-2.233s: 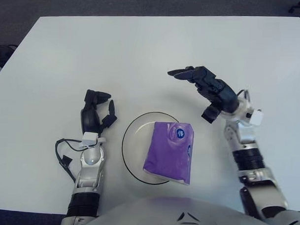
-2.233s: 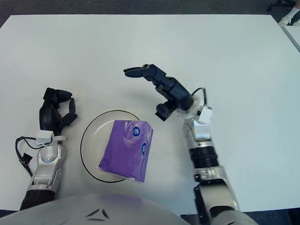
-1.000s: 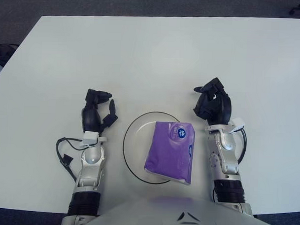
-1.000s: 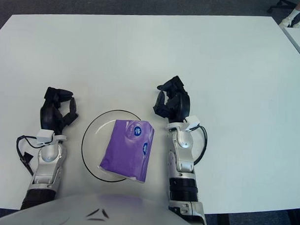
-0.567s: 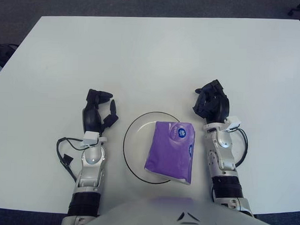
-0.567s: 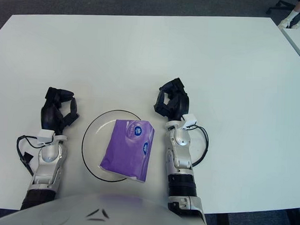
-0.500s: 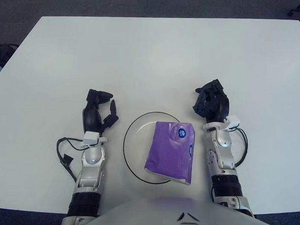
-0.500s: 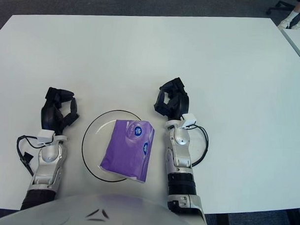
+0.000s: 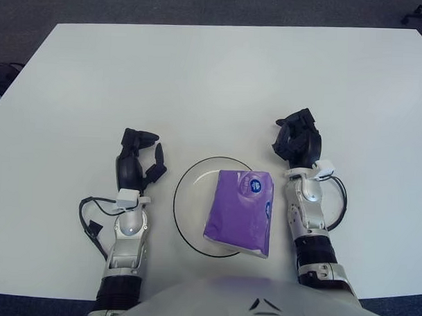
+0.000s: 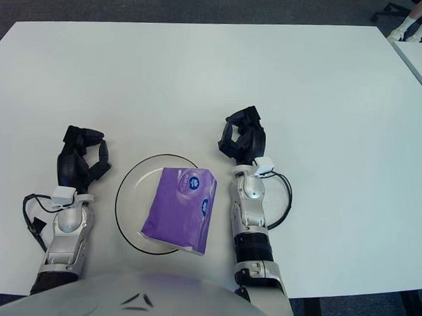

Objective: Put the tissue paper into the plate.

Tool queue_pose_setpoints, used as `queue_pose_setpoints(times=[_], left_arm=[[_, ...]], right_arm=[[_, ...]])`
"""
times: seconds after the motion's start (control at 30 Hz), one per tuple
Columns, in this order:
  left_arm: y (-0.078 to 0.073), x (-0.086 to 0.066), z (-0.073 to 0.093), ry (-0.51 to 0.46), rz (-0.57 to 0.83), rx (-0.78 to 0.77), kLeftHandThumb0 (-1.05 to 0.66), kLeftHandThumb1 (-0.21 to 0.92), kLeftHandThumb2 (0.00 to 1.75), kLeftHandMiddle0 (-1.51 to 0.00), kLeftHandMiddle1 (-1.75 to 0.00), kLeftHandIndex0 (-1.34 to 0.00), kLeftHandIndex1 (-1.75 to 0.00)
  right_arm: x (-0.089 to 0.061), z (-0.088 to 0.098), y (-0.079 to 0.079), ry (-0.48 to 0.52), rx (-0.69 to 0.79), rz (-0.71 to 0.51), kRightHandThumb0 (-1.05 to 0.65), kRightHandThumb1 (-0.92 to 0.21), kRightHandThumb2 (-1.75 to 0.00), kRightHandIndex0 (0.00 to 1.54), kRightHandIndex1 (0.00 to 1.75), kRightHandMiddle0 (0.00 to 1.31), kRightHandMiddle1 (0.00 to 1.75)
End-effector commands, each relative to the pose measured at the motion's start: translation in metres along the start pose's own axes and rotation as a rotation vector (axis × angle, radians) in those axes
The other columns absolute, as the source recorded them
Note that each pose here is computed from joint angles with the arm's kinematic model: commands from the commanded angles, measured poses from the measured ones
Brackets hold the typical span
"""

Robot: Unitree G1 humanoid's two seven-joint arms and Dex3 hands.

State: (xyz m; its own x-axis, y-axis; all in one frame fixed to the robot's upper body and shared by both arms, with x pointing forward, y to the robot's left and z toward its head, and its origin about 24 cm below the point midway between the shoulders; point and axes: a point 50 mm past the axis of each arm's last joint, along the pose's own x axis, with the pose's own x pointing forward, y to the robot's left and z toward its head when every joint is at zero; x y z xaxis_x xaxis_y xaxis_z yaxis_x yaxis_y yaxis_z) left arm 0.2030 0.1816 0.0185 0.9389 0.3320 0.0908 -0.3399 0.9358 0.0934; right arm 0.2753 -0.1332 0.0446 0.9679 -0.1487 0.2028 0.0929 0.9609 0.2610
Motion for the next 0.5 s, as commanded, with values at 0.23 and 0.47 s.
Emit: queue_pose_setpoints(times=[0.23, 0.47], left_arm=[[0.003, -0.027, -0.031, 0.171, -0.013, 0.034, -0.38, 0.67, 0.88, -0.53, -1.75, -0.35, -1.75], [0.003, -0.028, -0.03, 0.167, -0.017, 0.033, -0.39, 0.66, 0.89, -0.53, -1.75, -0.35, -1.75]], right_arm=[[-0.023, -0.041, -0.017, 0.176, -0.1, -0.059, -0.4, -0.58, -1.0, 0.66, 1.57, 0.41, 1.75], [-0.027, -0.047, -0.021, 0.186, -0.144, -0.058, -0.4, -0.58, -0.99, 0.65, 1.53, 0.4, 1.75]])
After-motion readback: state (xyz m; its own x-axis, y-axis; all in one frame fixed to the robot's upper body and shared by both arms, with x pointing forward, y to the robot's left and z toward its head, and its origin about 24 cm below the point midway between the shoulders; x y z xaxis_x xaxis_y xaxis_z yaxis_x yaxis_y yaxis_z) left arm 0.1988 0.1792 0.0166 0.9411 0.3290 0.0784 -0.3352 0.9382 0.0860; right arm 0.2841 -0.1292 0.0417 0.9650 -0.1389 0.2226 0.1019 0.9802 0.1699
